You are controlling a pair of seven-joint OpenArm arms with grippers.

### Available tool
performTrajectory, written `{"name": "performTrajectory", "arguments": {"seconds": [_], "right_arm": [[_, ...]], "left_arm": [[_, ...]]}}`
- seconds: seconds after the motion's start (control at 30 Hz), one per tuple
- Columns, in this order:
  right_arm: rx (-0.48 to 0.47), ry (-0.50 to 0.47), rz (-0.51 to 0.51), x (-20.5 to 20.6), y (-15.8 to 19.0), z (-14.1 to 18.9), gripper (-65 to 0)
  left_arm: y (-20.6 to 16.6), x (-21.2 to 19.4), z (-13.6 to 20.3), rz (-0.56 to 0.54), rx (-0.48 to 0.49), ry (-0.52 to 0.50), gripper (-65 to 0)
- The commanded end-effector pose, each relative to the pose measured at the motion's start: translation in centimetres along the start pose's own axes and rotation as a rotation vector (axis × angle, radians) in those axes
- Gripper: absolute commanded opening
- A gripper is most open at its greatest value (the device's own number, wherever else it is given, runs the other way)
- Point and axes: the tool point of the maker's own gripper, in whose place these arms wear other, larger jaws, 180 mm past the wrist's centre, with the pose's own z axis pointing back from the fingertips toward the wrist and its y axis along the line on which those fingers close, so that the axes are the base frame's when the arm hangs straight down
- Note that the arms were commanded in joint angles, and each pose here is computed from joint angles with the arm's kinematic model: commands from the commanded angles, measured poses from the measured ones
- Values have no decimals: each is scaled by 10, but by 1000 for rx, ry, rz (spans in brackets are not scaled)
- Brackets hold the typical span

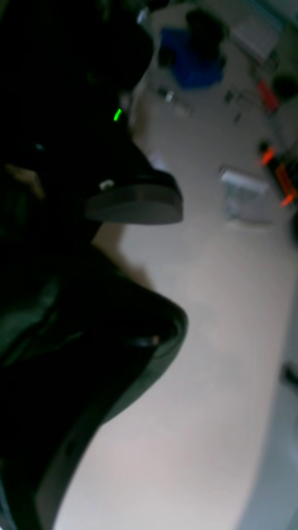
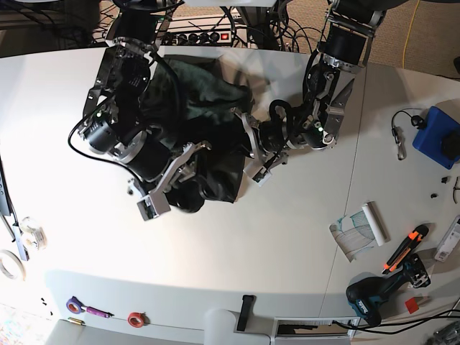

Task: Layout the t-shirt on the table in an organized manner, then fold the t-shirt properly
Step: 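Lift the collar end with the right gripper and fold it toward the left gripper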

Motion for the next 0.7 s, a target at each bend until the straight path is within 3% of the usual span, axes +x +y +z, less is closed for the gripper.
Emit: {"name": "performTrajectory", "arguments": {"seconds": [0.0, 0.37, 0.47, 0.57, 0.67], "right_arm": [[4, -57, 21, 17, 1, 2, -333], [-21, -25, 27, 7, -3, 2, -333], [-154, 11, 26, 1, -29, 6, -333], [-291, 28, -65, -8, -63, 22, -333], [-348, -2, -169, -16, -88, 47, -333]], "left_arm": [[6, -21, 1, -24, 33, 105, -650], [6, -18, 1, -24, 33, 93, -650], [6, -19, 1, -24, 33, 94, -650], [6, -19, 1, -24, 33, 94, -650], [6, -19, 1, -24, 33, 94, -650]]}}
